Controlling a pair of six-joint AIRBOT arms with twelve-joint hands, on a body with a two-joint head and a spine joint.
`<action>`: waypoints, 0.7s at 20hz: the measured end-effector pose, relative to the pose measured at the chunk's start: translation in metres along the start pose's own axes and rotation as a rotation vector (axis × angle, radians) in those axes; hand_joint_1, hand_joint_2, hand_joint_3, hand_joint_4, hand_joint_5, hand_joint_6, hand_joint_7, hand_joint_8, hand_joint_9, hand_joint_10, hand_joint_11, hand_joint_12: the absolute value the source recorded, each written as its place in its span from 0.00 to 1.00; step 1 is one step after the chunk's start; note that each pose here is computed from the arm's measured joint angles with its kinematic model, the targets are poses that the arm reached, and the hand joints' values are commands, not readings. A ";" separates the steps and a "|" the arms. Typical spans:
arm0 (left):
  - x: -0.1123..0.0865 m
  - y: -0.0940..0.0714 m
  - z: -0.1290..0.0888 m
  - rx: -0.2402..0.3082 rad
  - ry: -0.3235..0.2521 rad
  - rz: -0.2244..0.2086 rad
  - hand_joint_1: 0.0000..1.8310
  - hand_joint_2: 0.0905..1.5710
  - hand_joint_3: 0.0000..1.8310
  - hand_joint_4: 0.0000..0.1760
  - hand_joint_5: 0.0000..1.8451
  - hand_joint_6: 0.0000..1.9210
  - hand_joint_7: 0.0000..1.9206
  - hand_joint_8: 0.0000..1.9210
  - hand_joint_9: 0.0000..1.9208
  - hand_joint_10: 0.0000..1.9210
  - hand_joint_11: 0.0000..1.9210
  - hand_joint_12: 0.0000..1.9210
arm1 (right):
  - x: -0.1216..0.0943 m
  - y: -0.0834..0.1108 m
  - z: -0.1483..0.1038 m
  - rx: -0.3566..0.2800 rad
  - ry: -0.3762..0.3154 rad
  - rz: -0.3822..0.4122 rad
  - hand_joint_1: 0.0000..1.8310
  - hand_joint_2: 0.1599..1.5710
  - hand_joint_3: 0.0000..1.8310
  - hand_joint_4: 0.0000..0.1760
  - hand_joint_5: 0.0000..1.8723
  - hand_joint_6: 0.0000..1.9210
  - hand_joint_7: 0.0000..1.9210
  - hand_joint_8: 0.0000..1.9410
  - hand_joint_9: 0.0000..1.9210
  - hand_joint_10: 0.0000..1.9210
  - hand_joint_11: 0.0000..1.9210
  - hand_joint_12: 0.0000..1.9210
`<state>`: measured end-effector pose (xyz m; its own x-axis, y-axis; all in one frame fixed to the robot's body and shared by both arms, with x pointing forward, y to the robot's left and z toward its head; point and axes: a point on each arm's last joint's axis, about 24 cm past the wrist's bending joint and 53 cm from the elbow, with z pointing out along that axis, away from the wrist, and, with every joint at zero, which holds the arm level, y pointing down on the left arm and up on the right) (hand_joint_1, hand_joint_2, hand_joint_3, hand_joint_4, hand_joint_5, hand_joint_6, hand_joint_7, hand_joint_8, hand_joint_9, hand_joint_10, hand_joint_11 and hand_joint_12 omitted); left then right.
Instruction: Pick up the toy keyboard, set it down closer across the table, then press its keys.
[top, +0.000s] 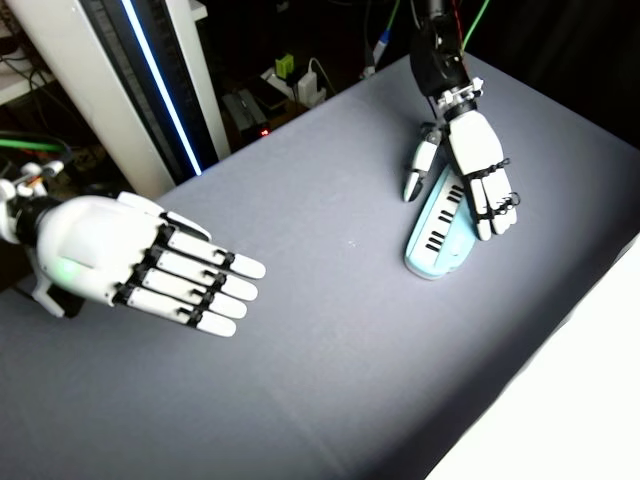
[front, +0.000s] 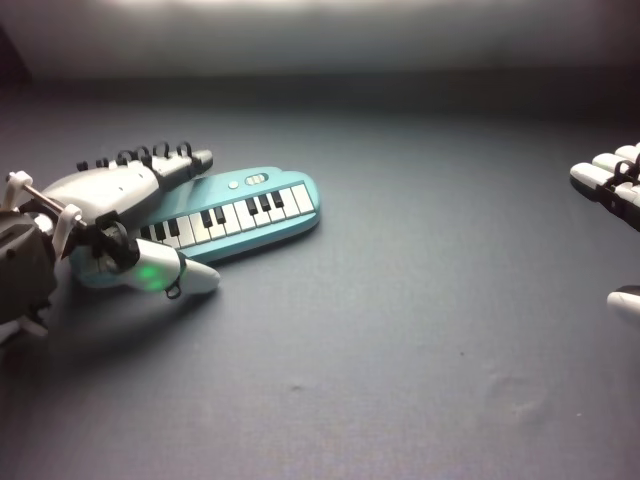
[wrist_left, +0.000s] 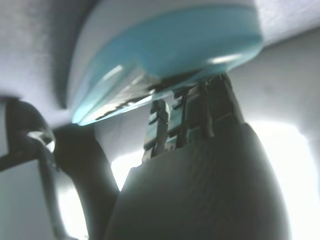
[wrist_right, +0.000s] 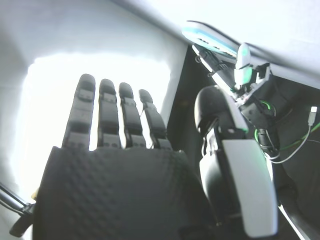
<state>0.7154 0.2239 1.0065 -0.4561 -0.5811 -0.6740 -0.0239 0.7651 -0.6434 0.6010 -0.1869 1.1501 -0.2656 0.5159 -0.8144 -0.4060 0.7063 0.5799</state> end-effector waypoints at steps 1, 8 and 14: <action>-0.001 -0.001 0.000 0.004 -0.004 -0.010 0.66 0.67 0.00 0.15 0.13 0.02 0.10 0.01 0.15 0.03 0.00 0.75 | 0.000 0.000 0.000 -0.002 0.001 -0.001 0.21 0.88 0.00 0.00 0.00 0.00 0.00 0.00 0.00 0.00 0.00 0.00; -0.005 -0.008 0.000 0.032 -0.024 -0.003 0.79 0.68 0.00 0.00 0.25 0.41 0.22 0.41 0.21 0.78 0.28 0.91 | 0.001 -0.001 -0.001 0.003 0.002 -0.001 0.22 0.89 0.00 0.03 0.00 0.00 0.00 0.00 0.00 0.00 0.00 0.00; 0.002 -0.018 -0.005 0.065 -0.013 -0.006 0.88 0.73 0.00 0.00 0.14 0.77 0.17 0.59 0.36 0.78 0.35 0.91 | -0.001 -0.004 -0.002 0.010 -0.006 0.011 0.18 0.89 0.00 0.06 0.00 0.00 0.00 0.00 0.00 0.00 0.00 0.00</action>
<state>0.7110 0.2105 1.0186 -0.4442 -0.5895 -0.6746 0.0314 0.7423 -0.6694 0.6006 -0.1910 1.1486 -0.2649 0.5269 -0.8076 -0.3946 0.7050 0.5893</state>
